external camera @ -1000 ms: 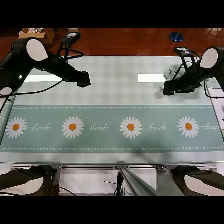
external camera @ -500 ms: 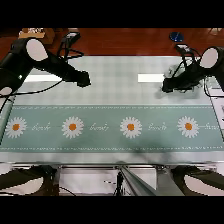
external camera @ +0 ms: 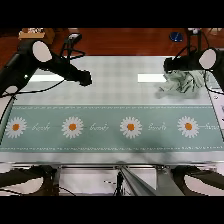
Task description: Fold the shirts.
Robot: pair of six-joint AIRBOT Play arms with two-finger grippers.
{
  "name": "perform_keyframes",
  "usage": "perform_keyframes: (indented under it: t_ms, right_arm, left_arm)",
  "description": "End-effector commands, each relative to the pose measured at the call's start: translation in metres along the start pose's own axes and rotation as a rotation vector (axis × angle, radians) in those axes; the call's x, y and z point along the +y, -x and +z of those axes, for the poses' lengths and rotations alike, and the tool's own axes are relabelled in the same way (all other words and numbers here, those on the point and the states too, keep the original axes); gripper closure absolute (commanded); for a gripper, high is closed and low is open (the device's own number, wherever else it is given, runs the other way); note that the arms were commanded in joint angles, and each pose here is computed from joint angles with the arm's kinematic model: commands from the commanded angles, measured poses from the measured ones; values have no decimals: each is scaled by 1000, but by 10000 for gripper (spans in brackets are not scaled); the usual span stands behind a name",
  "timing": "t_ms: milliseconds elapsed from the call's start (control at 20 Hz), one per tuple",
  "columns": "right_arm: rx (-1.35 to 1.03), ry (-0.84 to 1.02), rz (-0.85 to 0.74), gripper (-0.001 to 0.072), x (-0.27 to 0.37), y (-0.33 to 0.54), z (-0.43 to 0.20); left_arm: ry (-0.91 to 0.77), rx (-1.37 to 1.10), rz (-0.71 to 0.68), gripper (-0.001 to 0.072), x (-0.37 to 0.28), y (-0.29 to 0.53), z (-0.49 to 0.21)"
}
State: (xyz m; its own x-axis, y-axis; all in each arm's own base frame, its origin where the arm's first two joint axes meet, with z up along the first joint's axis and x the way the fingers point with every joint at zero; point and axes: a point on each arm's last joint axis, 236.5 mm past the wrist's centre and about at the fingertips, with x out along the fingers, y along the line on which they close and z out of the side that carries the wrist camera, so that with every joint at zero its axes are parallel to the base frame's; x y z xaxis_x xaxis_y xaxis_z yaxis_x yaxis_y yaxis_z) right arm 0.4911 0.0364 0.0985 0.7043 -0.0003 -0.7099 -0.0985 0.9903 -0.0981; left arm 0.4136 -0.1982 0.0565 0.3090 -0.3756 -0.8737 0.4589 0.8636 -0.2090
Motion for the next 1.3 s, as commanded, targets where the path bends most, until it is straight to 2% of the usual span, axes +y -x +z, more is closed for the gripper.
perform_keyframes:
  t_ms: [0,150,350,850,900,950,1000,1050,1150,1250]
  right_arm:
    - [-250,142,-270,120,-66,6,62]
    - [-125,33,-362,110,-129,-20,28]
    - [69,-120,-376,103,-178,-57,-42]
    - [356,-214,-175,111,-138,-141,-147]
    - [374,-220,-168,144,-135,-147,-155]
    - [386,-227,-162,242,-133,-151,-160]
    - [390,-225,-162,431,-133,-152,-162]
    - [384,-225,-165,664,-134,-149,-158]
    - [335,-192,-170,667,-140,-134,-133]
    - [218,-142,-188,667,-150,-101,-81]
  left_arm:
    - [3,-5,2,80,2,-5,2]
    - [54,-13,1,79,1,-1,5]
    - [47,-64,2,79,-4,21,18]
    - [42,-63,0,80,-7,28,17]
    - [42,-63,0,80,-7,28,17]
    - [42,-63,0,80,-7,28,17]
    - [42,-63,0,80,-7,28,17]
    - [42,-62,0,80,-7,28,17]
    - [40,-61,-1,80,-8,31,16]
    - [30,-80,-2,80,-11,43,22]
